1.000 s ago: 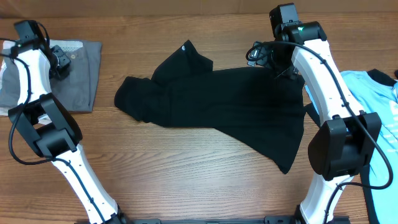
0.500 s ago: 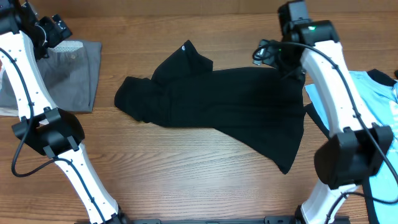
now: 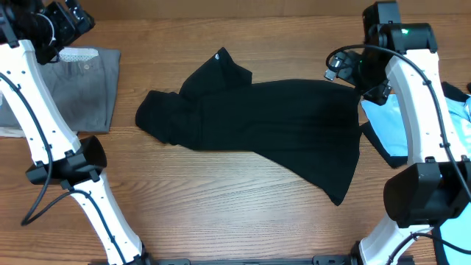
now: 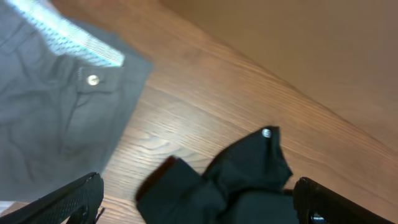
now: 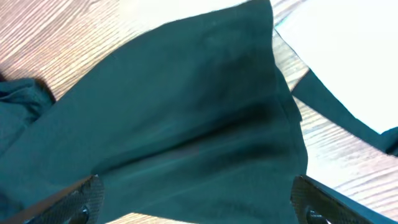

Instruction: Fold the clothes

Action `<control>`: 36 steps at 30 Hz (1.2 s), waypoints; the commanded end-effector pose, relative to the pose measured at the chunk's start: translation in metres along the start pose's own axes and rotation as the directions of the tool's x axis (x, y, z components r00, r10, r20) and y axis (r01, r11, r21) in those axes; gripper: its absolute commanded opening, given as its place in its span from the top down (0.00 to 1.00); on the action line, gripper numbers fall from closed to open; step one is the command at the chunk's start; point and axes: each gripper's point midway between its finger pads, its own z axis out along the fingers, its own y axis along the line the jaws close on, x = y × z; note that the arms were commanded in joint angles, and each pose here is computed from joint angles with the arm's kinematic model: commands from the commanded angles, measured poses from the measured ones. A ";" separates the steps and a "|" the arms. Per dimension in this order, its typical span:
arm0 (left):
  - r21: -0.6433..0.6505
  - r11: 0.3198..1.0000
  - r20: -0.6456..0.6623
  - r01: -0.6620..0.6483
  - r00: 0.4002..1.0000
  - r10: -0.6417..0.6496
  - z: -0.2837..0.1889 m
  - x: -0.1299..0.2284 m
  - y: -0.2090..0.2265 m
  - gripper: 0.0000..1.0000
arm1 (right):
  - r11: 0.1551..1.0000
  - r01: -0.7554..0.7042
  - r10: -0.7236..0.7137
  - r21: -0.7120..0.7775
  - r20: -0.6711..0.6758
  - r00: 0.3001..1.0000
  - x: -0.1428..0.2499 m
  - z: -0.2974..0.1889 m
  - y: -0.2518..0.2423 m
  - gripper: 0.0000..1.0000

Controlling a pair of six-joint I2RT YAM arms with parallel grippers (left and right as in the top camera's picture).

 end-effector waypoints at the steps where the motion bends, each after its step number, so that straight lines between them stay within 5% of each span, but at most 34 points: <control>1: 0.035 0.998 0.077 -0.059 0.995 0.056 -0.039 0.007 -0.043 0.00 | 0.999 -0.046 0.046 -0.026 0.026 0.999 -0.006 -0.016 -0.006 0.00; 7: 0.089 0.984 0.095 -0.157 0.984 0.148 -0.057 0.027 -0.091 0.00 | 0.997 -0.078 0.079 0.008 -0.006 0.997 0.002 -0.025 -0.026 0.00; 18: 0.175 0.939 0.136 -0.297 0.952 0.275 -0.134 0.081 -0.148 0.00 | 0.996 -0.067 0.074 -0.058 0.130 0.989 0.011 -0.085 -0.029 0.00; 24: -0.114 0.965 0.167 -0.238 0.953 0.254 -0.154 0.094 -0.110 0.00 | 0.996 -0.064 0.074 -0.069 0.146 0.986 0.009 -0.087 -0.027 0.00; 31: -0.134 0.979 -0.132 -0.155 0.982 0.138 -0.083 0.141 -0.095 0.00 | 0.992 -0.058 0.074 -0.108 0.151 0.986 0.006 -0.088 -0.020 0.00; 36: -0.137 0.990 -0.398 -0.020 0.917 -0.037 -0.006 0.189 -0.090 0.00 | 0.991 -0.055 0.073 -0.120 0.145 0.987 0.007 -0.088 -0.018 0.00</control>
